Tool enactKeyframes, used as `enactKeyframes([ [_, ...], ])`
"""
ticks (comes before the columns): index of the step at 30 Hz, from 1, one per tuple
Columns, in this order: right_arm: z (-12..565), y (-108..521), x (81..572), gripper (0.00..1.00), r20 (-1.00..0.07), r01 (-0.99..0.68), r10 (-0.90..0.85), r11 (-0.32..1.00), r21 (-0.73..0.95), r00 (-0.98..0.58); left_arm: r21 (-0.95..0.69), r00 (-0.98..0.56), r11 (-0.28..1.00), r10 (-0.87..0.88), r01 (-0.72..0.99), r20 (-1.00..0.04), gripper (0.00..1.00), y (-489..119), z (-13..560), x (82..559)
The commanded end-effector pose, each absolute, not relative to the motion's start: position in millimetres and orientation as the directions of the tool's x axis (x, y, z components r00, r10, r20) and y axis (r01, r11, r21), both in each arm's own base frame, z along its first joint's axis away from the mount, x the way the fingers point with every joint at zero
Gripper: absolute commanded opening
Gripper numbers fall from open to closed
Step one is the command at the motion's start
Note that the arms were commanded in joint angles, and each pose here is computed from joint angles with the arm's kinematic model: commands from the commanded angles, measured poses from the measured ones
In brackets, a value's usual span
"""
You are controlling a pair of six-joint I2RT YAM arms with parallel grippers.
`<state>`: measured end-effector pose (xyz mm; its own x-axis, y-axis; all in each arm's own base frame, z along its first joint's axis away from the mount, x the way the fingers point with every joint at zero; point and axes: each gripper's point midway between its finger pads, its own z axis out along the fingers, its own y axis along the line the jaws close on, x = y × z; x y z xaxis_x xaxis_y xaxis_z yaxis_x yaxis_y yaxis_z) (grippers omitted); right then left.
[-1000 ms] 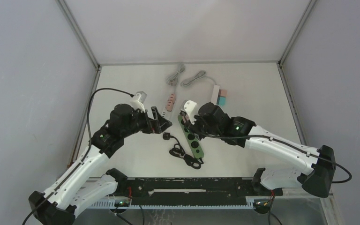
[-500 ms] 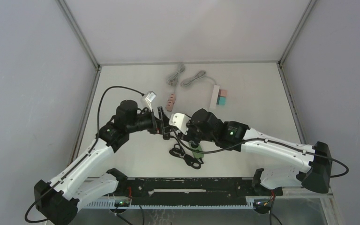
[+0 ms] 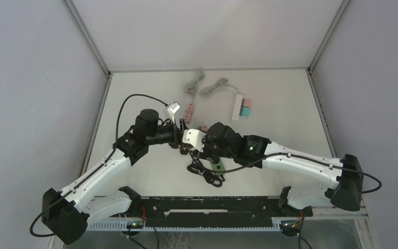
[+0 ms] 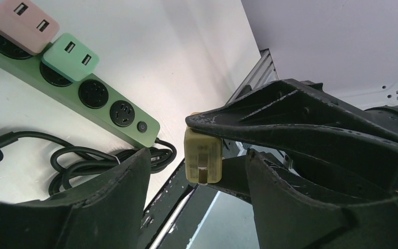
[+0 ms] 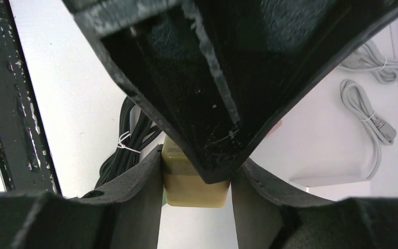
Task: Insert the plug
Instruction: Adjust the plug.
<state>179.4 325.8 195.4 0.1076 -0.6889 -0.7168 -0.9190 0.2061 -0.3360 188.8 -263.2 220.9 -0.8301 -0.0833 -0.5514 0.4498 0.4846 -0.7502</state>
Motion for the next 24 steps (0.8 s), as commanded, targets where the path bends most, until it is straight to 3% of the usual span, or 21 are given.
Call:
enactKeyframes([
  [1,229.0,345.2,183.5,0.18,-0.769,-0.904,-0.617,0.214,-0.369,0.168,-0.751,-0.809,0.426,-0.07,0.505,-0.583,0.7,-274.6,242.1,187.8],
  [12,227.3,352.9,181.3,0.18,-0.765,-0.908,-0.618,0.197,-0.37,0.178,-0.752,-0.817,0.422,-0.047,0.506,-0.575,0.55,-283.2,237.7,187.1],
  [14,226.7,353.0,181.0,0.18,-0.765,-0.908,-0.619,0.196,-0.371,0.179,-0.744,-0.81,0.423,-0.042,0.516,-0.585,0.47,-282.9,237.0,187.3],
  [20,227.1,353.1,182.2,0.18,-0.766,-0.905,-0.62,0.207,-0.372,0.173,-0.723,-0.791,0.419,-0.02,0.549,-0.612,0.12,-281.8,234.4,185.6],
  [22,227.6,353.3,183.6,0.21,-0.766,-0.902,-0.619,0.214,-0.374,0.171,-0.721,-0.789,0.417,-0.015,0.553,-0.614,0.07,-281.7,233.7,185.0],
  [24,229.3,353.7,183.0,0.29,-0.772,-0.903,-0.613,0.219,-0.369,0.167,-0.716,-0.784,0.418,-0.016,0.559,-0.621,0.05,-281.2,234.0,185.3],
])
